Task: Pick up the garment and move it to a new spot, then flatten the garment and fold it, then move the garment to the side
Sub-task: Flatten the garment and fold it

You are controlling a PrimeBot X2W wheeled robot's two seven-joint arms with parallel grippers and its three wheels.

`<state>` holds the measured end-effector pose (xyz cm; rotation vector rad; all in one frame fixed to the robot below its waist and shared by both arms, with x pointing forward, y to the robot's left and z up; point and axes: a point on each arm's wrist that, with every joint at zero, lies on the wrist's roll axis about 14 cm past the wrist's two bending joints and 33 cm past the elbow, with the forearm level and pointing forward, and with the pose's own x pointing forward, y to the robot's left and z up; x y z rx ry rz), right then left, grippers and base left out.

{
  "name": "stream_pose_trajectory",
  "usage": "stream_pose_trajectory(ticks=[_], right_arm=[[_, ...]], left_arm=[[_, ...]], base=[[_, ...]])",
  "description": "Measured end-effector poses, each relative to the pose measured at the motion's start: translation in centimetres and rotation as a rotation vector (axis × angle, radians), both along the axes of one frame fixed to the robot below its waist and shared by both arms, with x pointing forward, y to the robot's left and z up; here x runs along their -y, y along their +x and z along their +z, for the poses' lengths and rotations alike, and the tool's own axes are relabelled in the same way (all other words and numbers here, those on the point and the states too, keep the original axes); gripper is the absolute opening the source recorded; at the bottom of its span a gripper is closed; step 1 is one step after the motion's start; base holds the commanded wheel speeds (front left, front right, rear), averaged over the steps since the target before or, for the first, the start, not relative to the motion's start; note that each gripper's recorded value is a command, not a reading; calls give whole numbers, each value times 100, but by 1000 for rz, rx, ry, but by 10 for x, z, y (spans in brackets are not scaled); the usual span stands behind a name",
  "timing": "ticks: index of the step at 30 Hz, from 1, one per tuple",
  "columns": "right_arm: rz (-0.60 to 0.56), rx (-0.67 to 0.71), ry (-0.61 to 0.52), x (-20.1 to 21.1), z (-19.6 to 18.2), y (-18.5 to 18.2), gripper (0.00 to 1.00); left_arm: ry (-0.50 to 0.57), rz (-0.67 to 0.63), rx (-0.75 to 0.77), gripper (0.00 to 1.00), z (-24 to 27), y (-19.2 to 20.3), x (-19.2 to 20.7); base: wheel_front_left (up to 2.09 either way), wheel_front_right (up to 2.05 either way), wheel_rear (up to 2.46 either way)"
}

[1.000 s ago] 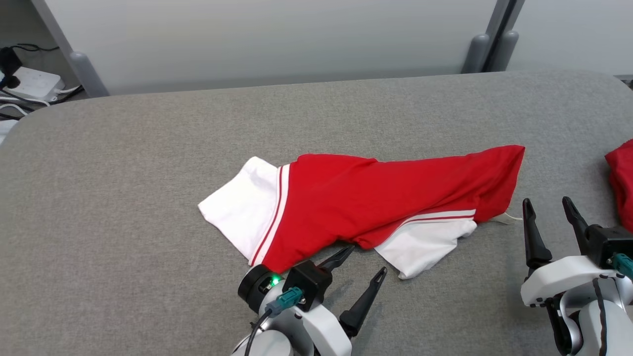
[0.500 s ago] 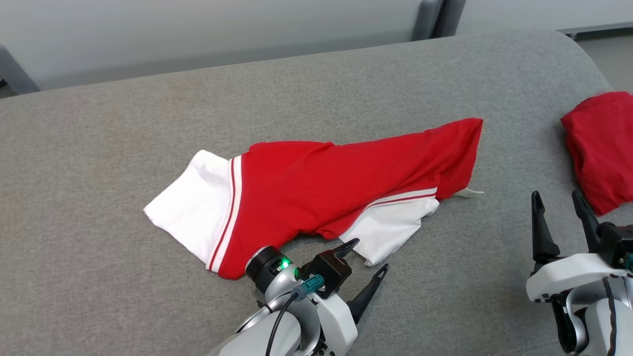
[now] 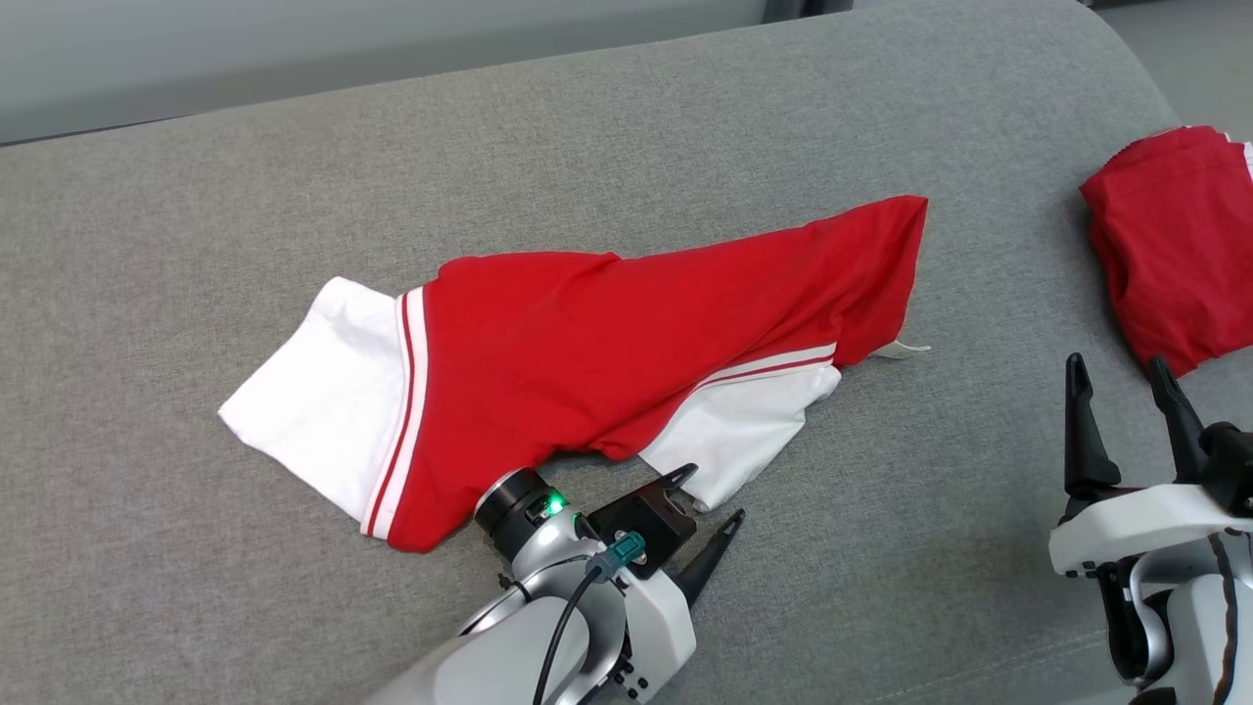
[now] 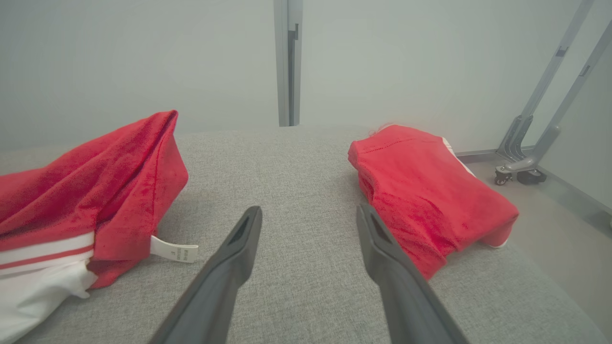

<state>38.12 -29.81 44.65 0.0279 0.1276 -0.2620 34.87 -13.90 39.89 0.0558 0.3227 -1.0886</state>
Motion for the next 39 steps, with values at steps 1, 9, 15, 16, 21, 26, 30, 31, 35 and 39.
stream_pose_trajectory(ticks=[1, 9, 15, 16, 21, 26, 30, 31, 35, 39], right_arm=[[2, 3, 0, -1, 1, 2, 100], [38, 26, 10, -12, 6, 14, 100], [80, 40, 11, -24, 9, 23, 100], [88, 42, 13, -26, 10, 25, 100], [131, 41, 22, -40, 8, 31, 100], [186, 16, 52, -62, -1, 27, 100], [228, 3, 79, -79, -5, 22, 100], [245, 2, 86, -86, -6, 21, 100], [316, -3, 108, -112, -6, 22, 100], [337, -17, 130, -120, -11, 22, 100]], left_arm=[[7, 4, 4, 11, -1, 1, -1], [2, 35, 24, 0, 1, 6, -10], [-100, 155, 85, 0, 41, 31, -17], [-127, 182, 110, 0, 53, 38, -21], [-214, 367, 266, 0, 107, 70, -74], [-209, 551, 374, 0, 134, 73, -144], [-214, 655, 451, 0, 158, 66, -183], [-210, 680, 468, 0, 163, 63, -192], [-161, 766, 495, 0, 169, 52, -228], [-113, 828, 479, 0, 161, 44, -250]], base=[[0, 0, 0], [0, 0, 0], [0, 0, 0], [0, 0, 0], [0, 0, 0], [0, 0, 0], [0, 0, 0], [0, 0, 0], [0, 0, 0], [0, 0, 0]])
